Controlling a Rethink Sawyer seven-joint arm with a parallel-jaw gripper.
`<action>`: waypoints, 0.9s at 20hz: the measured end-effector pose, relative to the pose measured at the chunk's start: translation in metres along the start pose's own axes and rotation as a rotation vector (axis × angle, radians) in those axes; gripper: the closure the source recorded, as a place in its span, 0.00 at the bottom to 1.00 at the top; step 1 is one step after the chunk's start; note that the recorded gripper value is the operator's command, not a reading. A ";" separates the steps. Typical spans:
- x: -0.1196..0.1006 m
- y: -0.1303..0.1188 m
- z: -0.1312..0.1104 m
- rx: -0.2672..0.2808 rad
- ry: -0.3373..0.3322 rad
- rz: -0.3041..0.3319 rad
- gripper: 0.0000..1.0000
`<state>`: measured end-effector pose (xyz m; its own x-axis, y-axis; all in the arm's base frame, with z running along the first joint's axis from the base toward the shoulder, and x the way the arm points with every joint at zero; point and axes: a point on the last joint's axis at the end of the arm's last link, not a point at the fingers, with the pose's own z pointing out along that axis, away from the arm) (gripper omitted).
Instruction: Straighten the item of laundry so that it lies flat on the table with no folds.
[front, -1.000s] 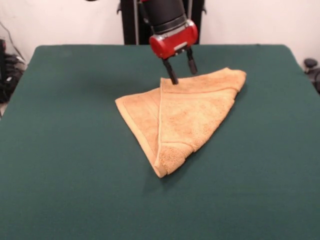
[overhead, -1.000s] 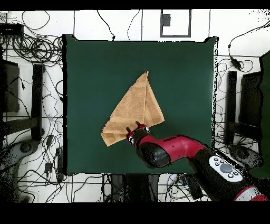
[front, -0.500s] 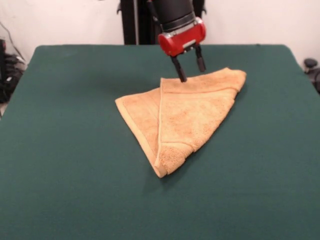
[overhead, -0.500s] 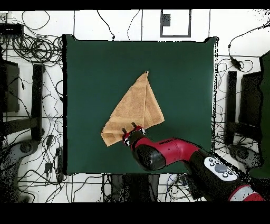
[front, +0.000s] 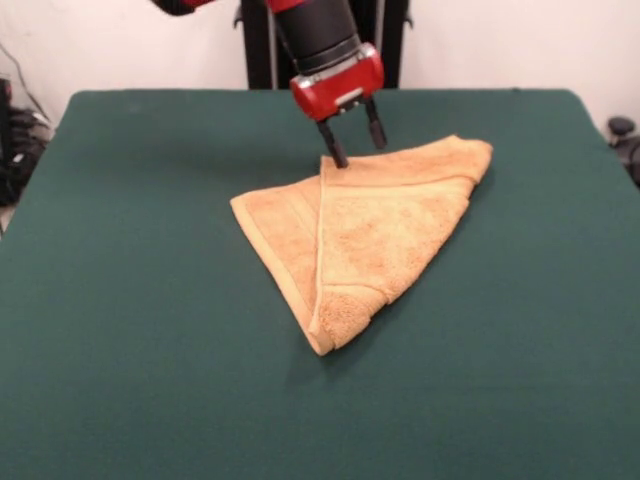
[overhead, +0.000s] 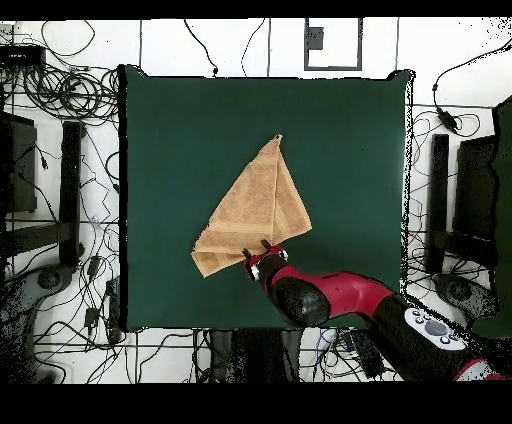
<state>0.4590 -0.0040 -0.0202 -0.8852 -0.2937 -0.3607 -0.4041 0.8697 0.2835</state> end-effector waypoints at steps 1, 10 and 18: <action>0.003 -0.002 0.000 -0.007 0.005 0.013 0.00; 0.027 -0.010 0.003 -0.070 0.069 0.089 0.00; 0.025 -0.016 0.003 -0.053 0.063 0.061 0.00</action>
<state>0.4441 -0.0236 -0.0364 -0.9205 -0.2667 -0.2855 -0.3592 0.8650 0.3503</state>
